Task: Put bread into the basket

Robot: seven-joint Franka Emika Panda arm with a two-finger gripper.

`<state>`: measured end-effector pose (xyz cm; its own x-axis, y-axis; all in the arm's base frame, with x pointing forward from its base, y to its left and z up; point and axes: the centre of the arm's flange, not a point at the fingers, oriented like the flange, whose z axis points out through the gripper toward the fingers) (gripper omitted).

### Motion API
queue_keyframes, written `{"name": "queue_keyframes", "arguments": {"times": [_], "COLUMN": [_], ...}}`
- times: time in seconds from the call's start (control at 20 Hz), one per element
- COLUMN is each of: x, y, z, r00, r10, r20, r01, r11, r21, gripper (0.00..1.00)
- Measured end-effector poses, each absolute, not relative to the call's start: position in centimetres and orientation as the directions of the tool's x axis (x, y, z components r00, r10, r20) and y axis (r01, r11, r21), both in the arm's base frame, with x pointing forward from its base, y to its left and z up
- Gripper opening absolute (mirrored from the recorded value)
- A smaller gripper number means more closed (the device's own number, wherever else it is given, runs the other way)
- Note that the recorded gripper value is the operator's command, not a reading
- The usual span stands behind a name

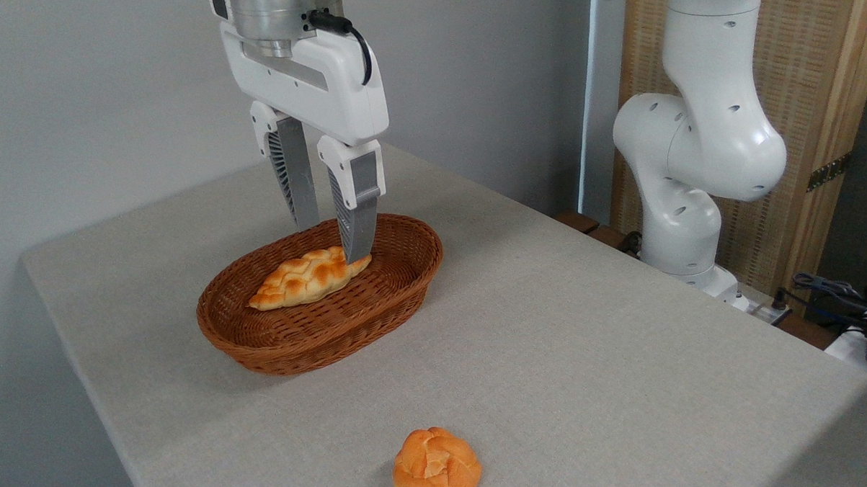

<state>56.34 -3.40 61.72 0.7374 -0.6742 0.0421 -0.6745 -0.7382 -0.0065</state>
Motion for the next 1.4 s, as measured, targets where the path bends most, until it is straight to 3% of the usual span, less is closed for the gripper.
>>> {"name": "queue_keyframes", "arguments": {"times": [0.2,0.45,0.65,0.95,1.4], "x": [56.5,56.9,56.2,55.5,57.4], "y": [-2.7,0.4,2.7,7.7,8.0], "z": [60.2,55.0,51.7,49.6,43.6], "r00": [0.743,0.754,0.725,0.690,0.673], "r10": [-0.662,-0.645,-0.687,-0.723,-0.734], "r20": [0.097,0.122,0.053,-0.036,-0.095], "r01": [-0.661,-0.640,-0.681,-0.722,-0.740], "r11": [-0.749,-0.764,-0.726,-0.683,-0.667], "r21": [-0.052,-0.083,-0.099,-0.110,-0.085], "gripper": [1.00,1.00,1.00,1.00,1.00]}}
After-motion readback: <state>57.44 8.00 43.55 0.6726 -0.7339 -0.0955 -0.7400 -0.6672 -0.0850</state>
